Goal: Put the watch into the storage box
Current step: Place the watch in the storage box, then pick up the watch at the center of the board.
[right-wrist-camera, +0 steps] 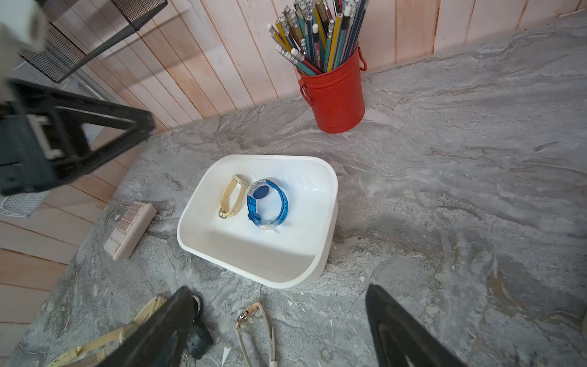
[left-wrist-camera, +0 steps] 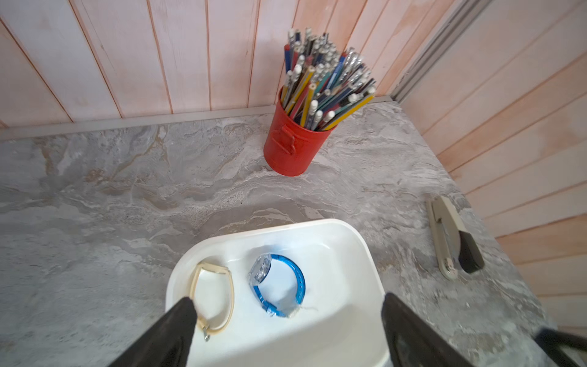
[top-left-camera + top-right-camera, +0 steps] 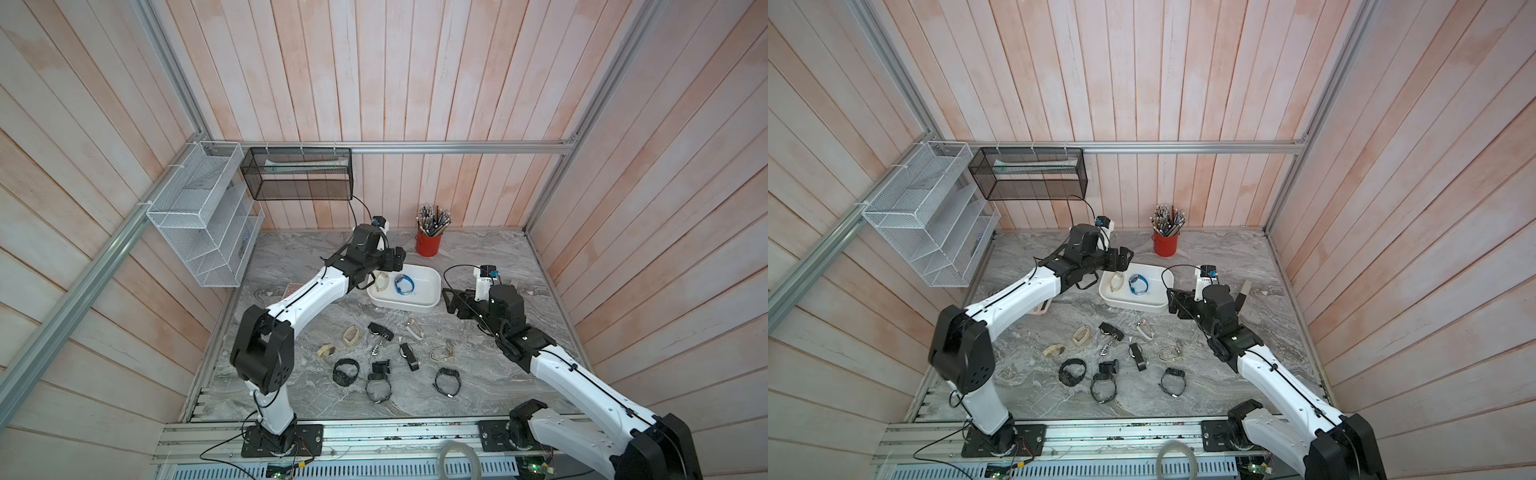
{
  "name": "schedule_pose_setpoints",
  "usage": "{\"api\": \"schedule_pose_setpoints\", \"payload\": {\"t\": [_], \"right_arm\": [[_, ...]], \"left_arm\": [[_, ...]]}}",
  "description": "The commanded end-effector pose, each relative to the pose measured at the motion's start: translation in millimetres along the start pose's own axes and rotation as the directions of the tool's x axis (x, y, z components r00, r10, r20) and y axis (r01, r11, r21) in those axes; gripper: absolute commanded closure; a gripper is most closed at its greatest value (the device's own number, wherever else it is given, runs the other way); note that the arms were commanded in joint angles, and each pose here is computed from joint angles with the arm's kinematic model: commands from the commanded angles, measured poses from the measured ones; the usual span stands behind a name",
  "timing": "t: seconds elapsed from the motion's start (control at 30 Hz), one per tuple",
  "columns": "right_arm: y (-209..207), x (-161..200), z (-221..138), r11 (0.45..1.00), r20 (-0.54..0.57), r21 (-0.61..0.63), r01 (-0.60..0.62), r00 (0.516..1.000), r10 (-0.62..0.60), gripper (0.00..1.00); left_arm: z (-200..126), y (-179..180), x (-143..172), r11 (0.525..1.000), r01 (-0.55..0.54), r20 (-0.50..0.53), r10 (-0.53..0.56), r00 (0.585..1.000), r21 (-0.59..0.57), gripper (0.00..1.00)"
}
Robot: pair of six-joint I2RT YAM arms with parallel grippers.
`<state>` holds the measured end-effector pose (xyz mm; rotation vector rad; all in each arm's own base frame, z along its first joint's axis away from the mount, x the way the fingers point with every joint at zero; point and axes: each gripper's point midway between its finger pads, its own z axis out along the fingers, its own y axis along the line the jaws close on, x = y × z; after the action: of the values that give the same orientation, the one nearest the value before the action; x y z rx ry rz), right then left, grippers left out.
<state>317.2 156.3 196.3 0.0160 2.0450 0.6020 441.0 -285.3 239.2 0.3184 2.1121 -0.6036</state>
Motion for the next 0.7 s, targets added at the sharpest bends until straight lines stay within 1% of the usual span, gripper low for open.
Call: {"api": "schedule_pose_setpoints", "payload": {"t": [0.0, 0.1, 0.23, 0.3, 0.4, 0.5, 0.67], "right_arm": [[-2.9, -5.4, 0.4, 0.999, -0.006, 0.031, -0.024, 1.000, 0.025, 0.13], [-6.0, -2.6, 2.8, 0.998, -0.019, 0.050, -0.033, 0.999, 0.034, 0.14], [-11.7, 8.2, 9.2, 0.996, -0.060, 0.077, -0.040, 0.997, 0.045, 0.14], [-12.9, 14.9, 13.2, 0.996, -0.089, 0.085, -0.037, 0.995, 0.045, 0.15], [-13.0, 25.0, 18.9, 0.993, -0.148, 0.113, -0.018, 0.988, 0.035, 0.18], [-10.1, 37.3, 22.6, 0.989, -0.207, 0.144, 0.035, 0.978, -0.005, 0.22], [-4.1, 69.4, 22.3, 0.984, -0.307, 0.164, 0.072, 0.951, -0.019, 0.27]], "left_arm": [[-34.1, -8.4, 5.8, 0.998, 0.006, 0.094, -0.012, 0.995, 0.066, 0.00], [-67.7, -1.3, 28.2, 0.997, 0.025, 0.139, -0.034, 0.990, 0.067, 0.00], [-97.9, 13.6, 63.6, 0.997, 0.061, 0.157, -0.067, 0.985, 0.042, 0.00], [-108.0, 16.7, 72.7, 0.997, 0.069, 0.173, -0.075, 0.982, 0.043, 0.01], [-117.2, 21.2, 78.5, 0.996, 0.078, 0.186, -0.082, 0.979, 0.030, 0.00], [-119.0, 23.5, 80.2, 0.996, 0.082, 0.188, -0.084, 0.979, 0.022, 0.00], [-120.9, 23.9, 77.5, 0.995, 0.101, 0.202, -0.104, 0.974, 0.024, 0.00]]}}
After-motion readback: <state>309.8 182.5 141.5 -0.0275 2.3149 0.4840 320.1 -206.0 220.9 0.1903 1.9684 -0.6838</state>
